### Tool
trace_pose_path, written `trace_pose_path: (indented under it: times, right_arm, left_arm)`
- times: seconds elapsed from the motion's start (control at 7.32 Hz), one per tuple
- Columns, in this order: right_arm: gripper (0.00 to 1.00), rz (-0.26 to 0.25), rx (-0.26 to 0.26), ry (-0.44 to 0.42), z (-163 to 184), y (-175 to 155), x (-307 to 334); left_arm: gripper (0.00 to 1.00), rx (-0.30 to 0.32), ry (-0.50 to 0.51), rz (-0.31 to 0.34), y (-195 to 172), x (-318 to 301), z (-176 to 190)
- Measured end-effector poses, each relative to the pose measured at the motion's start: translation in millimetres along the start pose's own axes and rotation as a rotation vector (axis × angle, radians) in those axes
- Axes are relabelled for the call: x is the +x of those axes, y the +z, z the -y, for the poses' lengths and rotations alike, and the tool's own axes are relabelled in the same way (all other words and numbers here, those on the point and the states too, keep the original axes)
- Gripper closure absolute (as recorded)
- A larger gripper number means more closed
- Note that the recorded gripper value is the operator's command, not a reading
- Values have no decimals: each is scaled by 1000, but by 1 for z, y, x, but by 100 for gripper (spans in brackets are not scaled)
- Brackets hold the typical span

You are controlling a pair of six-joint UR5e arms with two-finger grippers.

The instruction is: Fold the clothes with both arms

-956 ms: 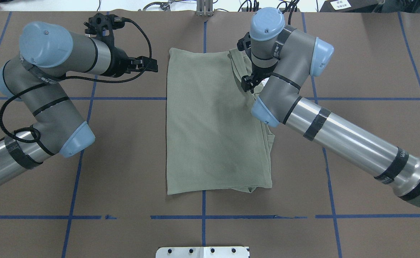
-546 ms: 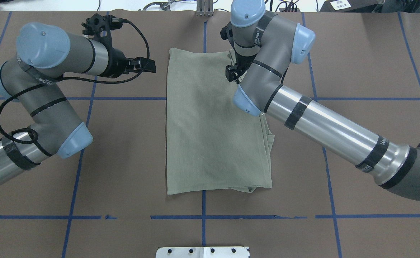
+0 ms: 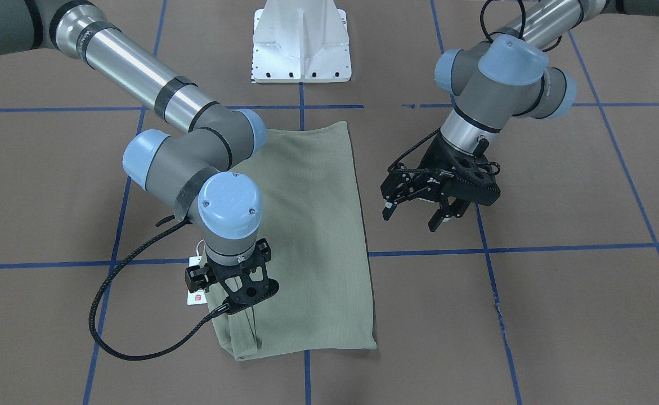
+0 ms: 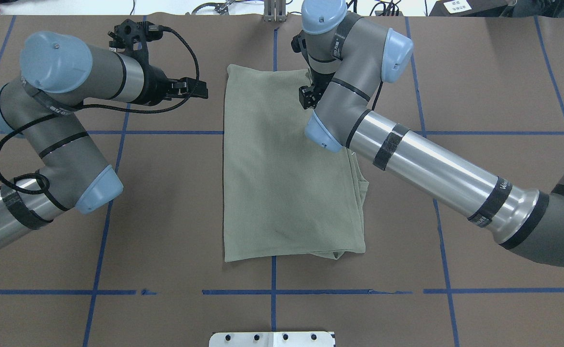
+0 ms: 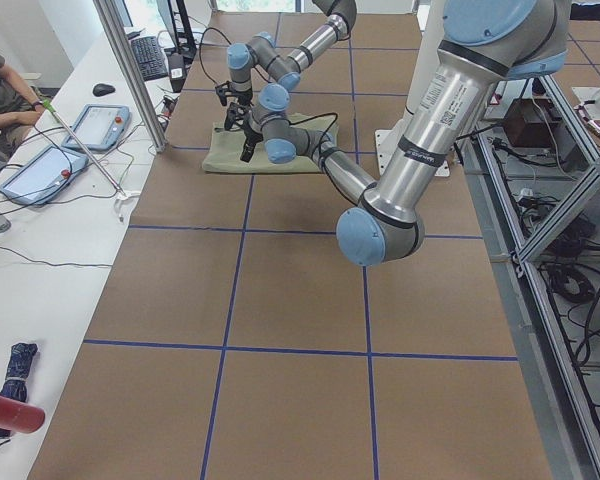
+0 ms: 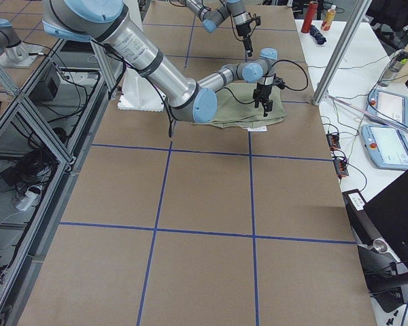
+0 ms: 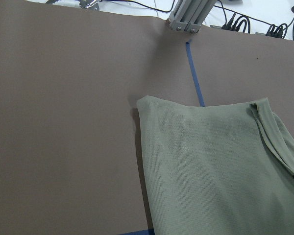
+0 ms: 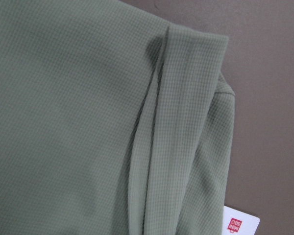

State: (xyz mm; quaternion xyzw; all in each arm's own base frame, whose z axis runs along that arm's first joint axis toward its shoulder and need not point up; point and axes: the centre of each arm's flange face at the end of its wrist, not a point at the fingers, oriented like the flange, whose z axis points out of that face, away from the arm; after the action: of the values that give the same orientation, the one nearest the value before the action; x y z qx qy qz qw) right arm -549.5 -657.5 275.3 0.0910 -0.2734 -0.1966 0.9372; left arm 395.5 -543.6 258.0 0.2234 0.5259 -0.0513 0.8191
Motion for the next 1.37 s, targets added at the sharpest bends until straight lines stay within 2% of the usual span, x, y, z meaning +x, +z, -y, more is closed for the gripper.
trace_pose_path:
  times: [0.96,1.37]
  right_arm:
    - [0,-12,-19,4,-4,23,10]
    - [0,-24,-24,-6,-3,26,36]
  left_arm:
    - [0,-1,-1,-1,0,0,-1]
    - [0,-1,-3,0,0,0,-1]
